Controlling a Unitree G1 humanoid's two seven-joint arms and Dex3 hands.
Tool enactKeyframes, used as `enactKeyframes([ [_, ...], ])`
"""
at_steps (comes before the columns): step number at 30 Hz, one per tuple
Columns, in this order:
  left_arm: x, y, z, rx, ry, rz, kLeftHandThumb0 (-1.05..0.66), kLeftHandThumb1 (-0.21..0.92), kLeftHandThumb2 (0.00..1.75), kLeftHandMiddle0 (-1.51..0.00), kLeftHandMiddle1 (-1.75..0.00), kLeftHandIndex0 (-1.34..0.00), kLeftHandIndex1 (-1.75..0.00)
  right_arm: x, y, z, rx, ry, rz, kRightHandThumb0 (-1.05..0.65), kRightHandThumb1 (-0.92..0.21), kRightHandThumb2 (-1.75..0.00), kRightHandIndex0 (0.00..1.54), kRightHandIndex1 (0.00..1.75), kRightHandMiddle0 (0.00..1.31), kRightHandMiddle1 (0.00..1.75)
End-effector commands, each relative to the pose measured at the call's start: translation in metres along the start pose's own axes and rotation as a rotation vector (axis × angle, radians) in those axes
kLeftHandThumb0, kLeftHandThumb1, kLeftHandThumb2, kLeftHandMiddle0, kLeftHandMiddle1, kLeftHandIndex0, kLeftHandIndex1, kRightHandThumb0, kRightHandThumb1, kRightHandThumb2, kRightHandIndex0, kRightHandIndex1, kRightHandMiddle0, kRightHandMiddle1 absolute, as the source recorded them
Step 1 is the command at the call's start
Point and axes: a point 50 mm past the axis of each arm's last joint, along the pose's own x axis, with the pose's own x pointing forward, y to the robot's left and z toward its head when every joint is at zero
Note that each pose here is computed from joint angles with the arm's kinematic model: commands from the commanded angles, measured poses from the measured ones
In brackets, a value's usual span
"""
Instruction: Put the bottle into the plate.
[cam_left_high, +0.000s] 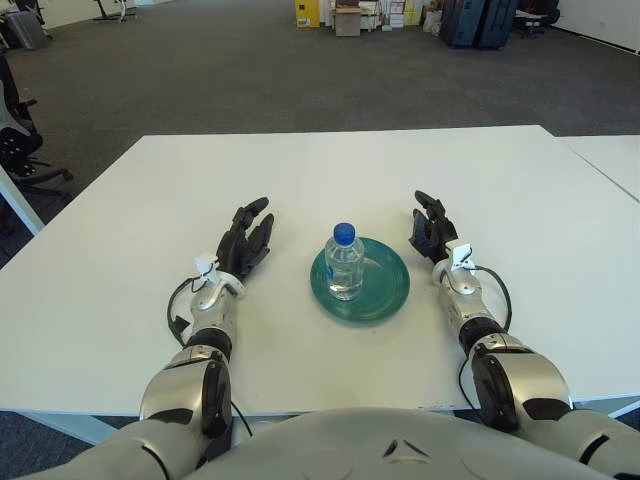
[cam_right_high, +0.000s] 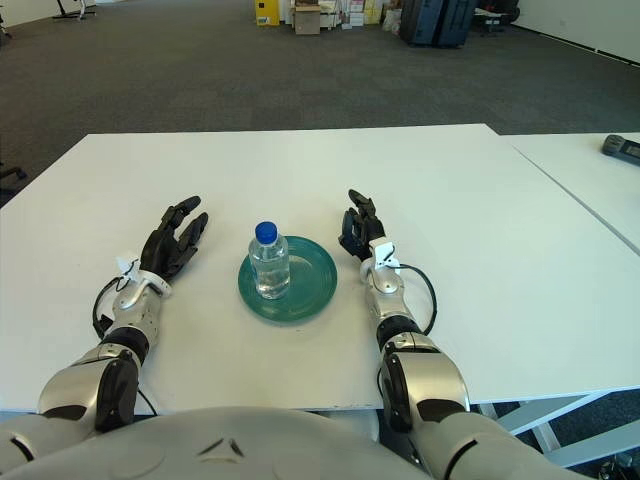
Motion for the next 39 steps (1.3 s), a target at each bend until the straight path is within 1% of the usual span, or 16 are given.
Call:
enactKeyframes([
  [1, -0.015, -0.003, -0.024, -0.045, 0.106, 0.028, -0.59, 0.92, 0.49, -0.47, 0.00, 0.00, -0.87, -0.018, 0.008, -0.029, 0.010, 0.148, 0.032, -0.86, -0.92, -0.88, 0.17, 0.00, 0.00, 0.40],
  [12, -0.013, -0.001, -0.022, -0.033, 0.111, 0.030, -0.58, 0.92, 0.50, -0.45, 0.00, 0.00, -0.83, -0.020, 0.010, -0.031, 0.048, 0.152, 0.009, -0.82, -0.92, -0.87, 0.18, 0.00, 0.00, 0.39],
  [23, -0.011, 0.001, -0.019, -0.012, 0.106, 0.035, -0.56, 0.92, 0.51, -0.45, 0.00, 0.00, -0.82, -0.021, 0.009, -0.030, 0.048, 0.129, -0.060, -0.77, -0.92, -0.83, 0.23, 0.02, 0.00, 0.57],
  [27, -0.011, 0.002, -0.018, -0.011, 0.102, 0.033, -0.55, 0.92, 0.51, -0.45, 0.00, 0.00, -0.83, -0.021, 0.009, -0.029, 0.039, 0.120, -0.090, -0.76, -0.92, -0.83, 0.25, 0.02, 0.00, 0.60],
  [35, -0.010, 0.004, -0.014, -0.008, 0.086, 0.035, -0.54, 0.92, 0.53, -0.46, 0.00, 0.00, -0.83, -0.024, 0.007, -0.026, 0.036, 0.068, -0.166, -0.74, -0.92, -0.81, 0.27, 0.03, 0.00, 0.63],
  [39, -0.008, 0.006, -0.012, 0.007, 0.081, 0.040, -0.54, 0.92, 0.53, -0.47, -0.01, 0.00, -0.84, -0.027, 0.006, -0.023, 0.049, 0.012, -0.212, -0.72, -0.92, -0.80, 0.30, 0.04, 0.00, 0.64],
])
